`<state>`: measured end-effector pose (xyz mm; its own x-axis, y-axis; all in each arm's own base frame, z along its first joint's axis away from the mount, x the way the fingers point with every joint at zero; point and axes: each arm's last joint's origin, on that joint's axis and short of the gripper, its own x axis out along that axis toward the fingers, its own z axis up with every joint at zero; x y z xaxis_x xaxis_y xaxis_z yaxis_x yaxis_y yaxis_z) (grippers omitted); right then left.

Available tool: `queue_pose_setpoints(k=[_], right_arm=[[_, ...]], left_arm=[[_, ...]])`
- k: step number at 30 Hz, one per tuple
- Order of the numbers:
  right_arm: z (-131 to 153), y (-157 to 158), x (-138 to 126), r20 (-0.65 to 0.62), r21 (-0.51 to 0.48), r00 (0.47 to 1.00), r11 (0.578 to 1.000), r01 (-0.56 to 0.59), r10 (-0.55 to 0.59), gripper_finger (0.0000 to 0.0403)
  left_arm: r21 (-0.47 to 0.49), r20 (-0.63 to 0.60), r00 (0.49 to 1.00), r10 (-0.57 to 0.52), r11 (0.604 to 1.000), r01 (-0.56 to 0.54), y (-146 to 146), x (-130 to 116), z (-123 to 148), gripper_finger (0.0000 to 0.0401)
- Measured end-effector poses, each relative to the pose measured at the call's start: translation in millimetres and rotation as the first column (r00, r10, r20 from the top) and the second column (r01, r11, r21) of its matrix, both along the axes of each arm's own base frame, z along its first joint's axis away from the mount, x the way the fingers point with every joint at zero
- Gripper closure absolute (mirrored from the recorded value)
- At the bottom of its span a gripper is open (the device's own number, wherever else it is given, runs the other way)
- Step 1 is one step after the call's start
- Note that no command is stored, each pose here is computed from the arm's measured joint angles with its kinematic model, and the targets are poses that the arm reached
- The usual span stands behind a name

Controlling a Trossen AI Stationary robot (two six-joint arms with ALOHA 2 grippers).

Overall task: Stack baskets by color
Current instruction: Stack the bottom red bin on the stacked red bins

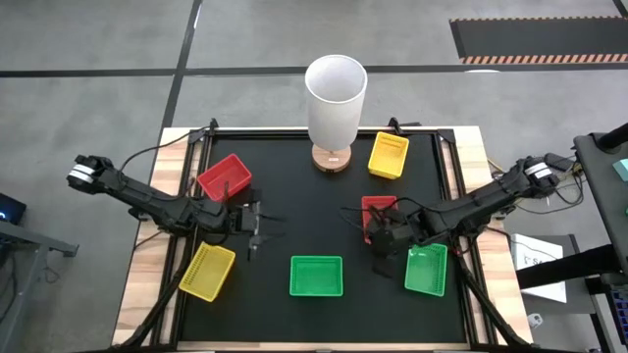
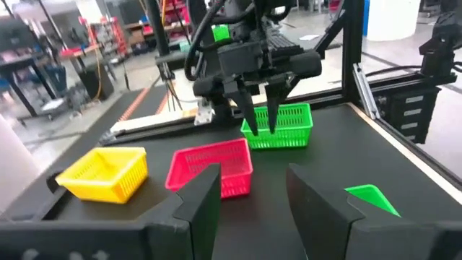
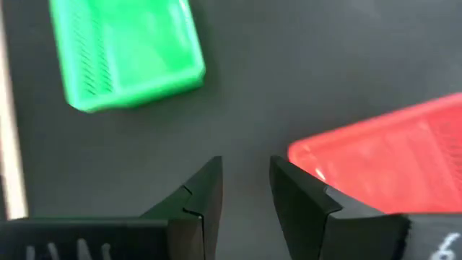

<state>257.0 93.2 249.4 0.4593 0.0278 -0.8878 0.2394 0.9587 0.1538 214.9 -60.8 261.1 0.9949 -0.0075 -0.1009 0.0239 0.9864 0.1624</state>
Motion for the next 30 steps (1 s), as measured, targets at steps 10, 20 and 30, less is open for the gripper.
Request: queue_pose_setpoints(k=[10,20,30], right_arm=[[-9.1,4.6,4.9,-0.287,-0.139,0.954,0.982,-0.131,0.086,0.0296],[-16.9,3.9,1.4,-0.322,-0.152,0.942,0.976,-0.154,0.098,0.0296],[-18.1,1.9,3.3,-0.27,-0.216,0.963,0.975,-0.056,-0.004,0.0283]], left_arm=[[-0.003,-0.057,0.998,0.002,1.0,-0.002,-3.9,12.1,-14.4,0.0259],[-0.025,-0.075,0.997,0.005,1.0,-0.007,-4.9,14.9,-18.4,0.0259],[-0.049,-0.075,0.997,0.007,0.999,-0.011,-4.9,14.9,-18.3,0.0259]])
